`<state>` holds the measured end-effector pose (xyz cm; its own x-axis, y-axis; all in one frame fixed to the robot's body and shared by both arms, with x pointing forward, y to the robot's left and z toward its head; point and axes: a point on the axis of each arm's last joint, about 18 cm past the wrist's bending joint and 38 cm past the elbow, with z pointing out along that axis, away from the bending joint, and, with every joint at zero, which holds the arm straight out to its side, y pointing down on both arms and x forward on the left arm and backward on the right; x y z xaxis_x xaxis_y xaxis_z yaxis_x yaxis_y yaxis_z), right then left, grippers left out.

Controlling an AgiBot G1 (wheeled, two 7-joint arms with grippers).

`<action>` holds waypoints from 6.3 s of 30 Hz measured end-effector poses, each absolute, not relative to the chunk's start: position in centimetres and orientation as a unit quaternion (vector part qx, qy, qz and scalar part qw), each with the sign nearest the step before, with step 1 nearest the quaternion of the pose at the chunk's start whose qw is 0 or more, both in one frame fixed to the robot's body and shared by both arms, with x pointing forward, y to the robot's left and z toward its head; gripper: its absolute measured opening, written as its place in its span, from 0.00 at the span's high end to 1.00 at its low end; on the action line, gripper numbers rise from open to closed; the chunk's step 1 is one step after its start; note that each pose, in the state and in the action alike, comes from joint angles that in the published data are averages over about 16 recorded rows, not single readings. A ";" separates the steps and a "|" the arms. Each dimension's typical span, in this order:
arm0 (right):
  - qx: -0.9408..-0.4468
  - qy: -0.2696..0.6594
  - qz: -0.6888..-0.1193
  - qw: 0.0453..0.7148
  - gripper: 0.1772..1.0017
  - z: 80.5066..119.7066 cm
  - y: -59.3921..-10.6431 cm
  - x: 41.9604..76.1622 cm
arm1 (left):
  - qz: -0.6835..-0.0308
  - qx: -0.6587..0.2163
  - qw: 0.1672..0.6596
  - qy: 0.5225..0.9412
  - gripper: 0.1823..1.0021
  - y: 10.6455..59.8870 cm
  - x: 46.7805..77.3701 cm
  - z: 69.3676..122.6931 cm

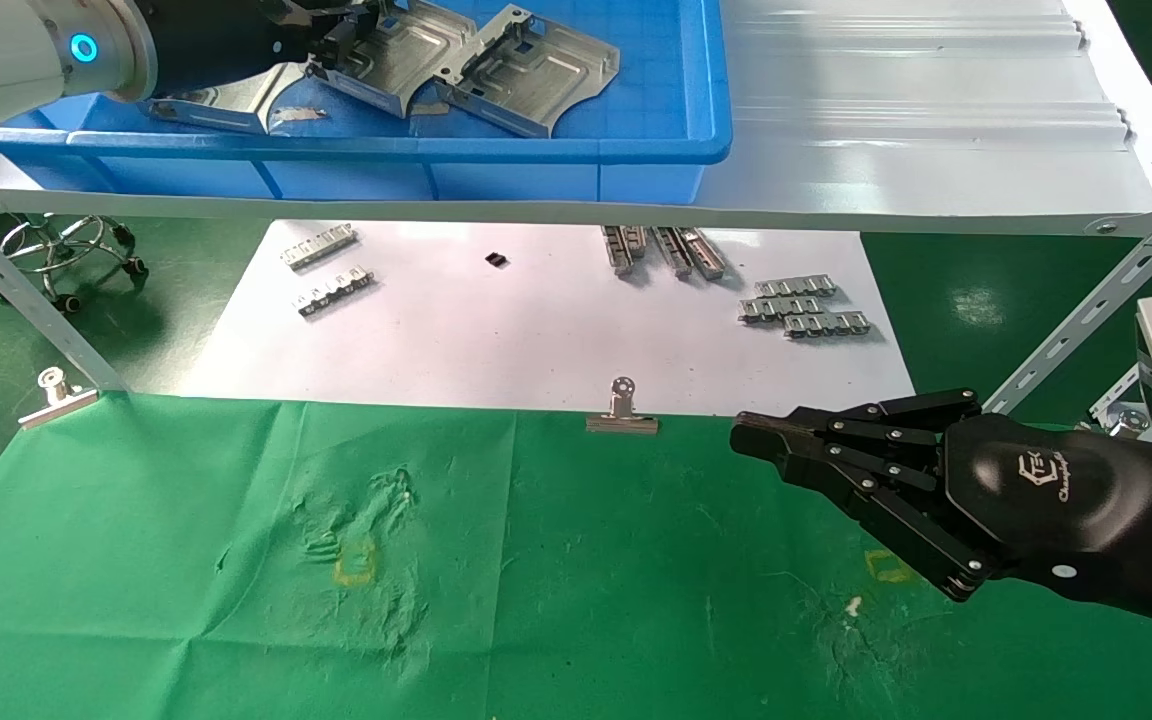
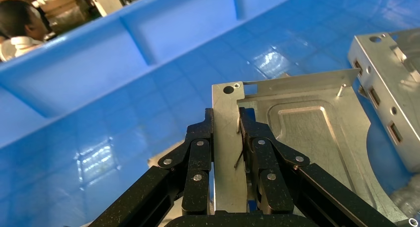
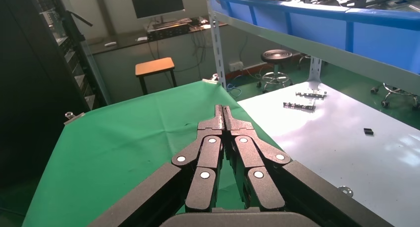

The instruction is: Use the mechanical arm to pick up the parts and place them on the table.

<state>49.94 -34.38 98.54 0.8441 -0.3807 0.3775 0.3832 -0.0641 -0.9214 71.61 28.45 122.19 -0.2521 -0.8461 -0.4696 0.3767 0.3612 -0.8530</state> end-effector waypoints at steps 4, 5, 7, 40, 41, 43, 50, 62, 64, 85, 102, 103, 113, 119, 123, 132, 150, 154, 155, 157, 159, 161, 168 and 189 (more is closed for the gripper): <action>-0.674 -0.001 -0.279 0.684 0.98 98.5 -34.4 49.9 | -0.537 -0.194 0.584 0.577 0.89 29.0 71.1 123.1; -0.674 -0.001 -0.279 0.684 0.98 98.5 -34.4 49.9 | -0.539 -0.193 0.586 0.574 0.89 29.2 70.9 123.3; -0.674 -0.001 -0.279 0.684 0.98 98.5 -34.4 49.9 | -0.544 -0.188 0.587 0.569 0.89 29.6 70.5 123.8; -0.674 -0.001 -0.279 0.684 0.98 98.5 -34.4 49.9 | -0.523 0.127 0.514 0.668 0.90 36.3 58.5 114.6; -0.674 -0.001 -0.279 0.684 0.98 98.5 -34.4 49.9 | -0.512 0.134 0.516 0.673 0.90 36.6 58.5 114.0; -0.674 -0.001 -0.279 0.684 0.98 98.5 -34.4 49.9 | -0.492 0.149 0.519 0.683 0.90 36.9 58.3 112.7; -0.674 -0.001 -0.279 0.684 0.98 98.5 -34.4 49.9 | -0.429 0.196 0.499 0.727 0.90 37.3 58.2 107.0; -0.674 -0.001 -0.279 0.684 0.98 98.5 -34.4 49.9 | -0.379 0.228 0.434 0.785 0.90 36.1 60.2 97.8; -0.674 -0.001 -0.279 0.684 0.98 98.5 -34.4 49.9 | -0.375 0.228 0.431 0.788 0.90 36.0 60.7 97.0; -0.674 -0.001 -0.279 0.684 0.98 98.5 -34.4 49.9 | -0.349 0.223 0.425 0.805 0.90 35.5 63.8 93.2; -0.674 -0.001 -0.279 0.684 0.98 98.5 -34.4 49.9 | -0.339 0.228 0.445 0.797 0.83 35.3 64.8 93.0; -0.674 -0.001 -0.279 0.684 0.98 98.5 -34.4 49.9 | -0.341 0.228 0.446 0.796 0.82 35.4 64.7 93.1; -0.674 -0.001 -0.279 0.684 0.98 98.5 -34.4 49.9 | -0.394 0.210 0.450 0.774 0.64 35.6 63.3 95.6; -0.674 -0.001 -0.279 0.684 0.98 98.5 -34.4 49.9 | -0.447 0.193 0.450 0.748 0.49 35.5 61.7 97.8; -0.674 -0.001 -0.279 0.684 0.98 98.5 -34.4 49.9 | -0.485 0.187 0.449 0.726 0.37 35.3 60.4 99.3; -0.674 -0.001 -0.279 0.684 0.98 98.5 -34.4 49.9 | -0.553 0.183 0.439 0.684 0.16 34.7 57.7 102.0; -0.674 -0.001 -0.279 0.684 0.94 98.5 -34.4 49.9 | -0.608 0.167 0.382 0.676 0.01 33.1 55.1 101.6; -0.674 -0.001 -0.279 0.684 0.88 98.5 -34.4 49.9 | -0.616 0.161 0.368 0.677 0.00 32.7 54.6 101.4; -0.674 -0.001 -0.279 0.684 0.87 98.5 -34.4 49.9 | -0.618 0.160 0.365 0.677 0.00 32.6 54.4 101.3; -0.674 -0.001 -0.279 0.684 0.84 98.5 -34.4 49.9 | -0.622 0.157 0.358 0.678 0.00 32.5 54.1 101.2; -0.674 -0.001 -0.279 0.684 0.80 98.5 -34.4 49.9 | -0.626 0.154 0.351 0.679 0.00 32.3 53.8 101.0; -0.674 -0.001 -0.279 0.684 0.76 98.5 -34.4 49.9 | -0.629 0.152 0.344 0.680 0.00 32.2 53.5 100.9; -0.674 -0.001 -0.279 0.684 0.58 98.5 -34.4 49.9 | -0.639 0.142 0.322 0.684 0.00 31.7 52.4 100.5; -0.674 -0.001 -0.279 0.684 0.10 98.5 -34.4 49.9 | -0.656 0.114 0.264 0.698 0.00 30.5 49.0 99.6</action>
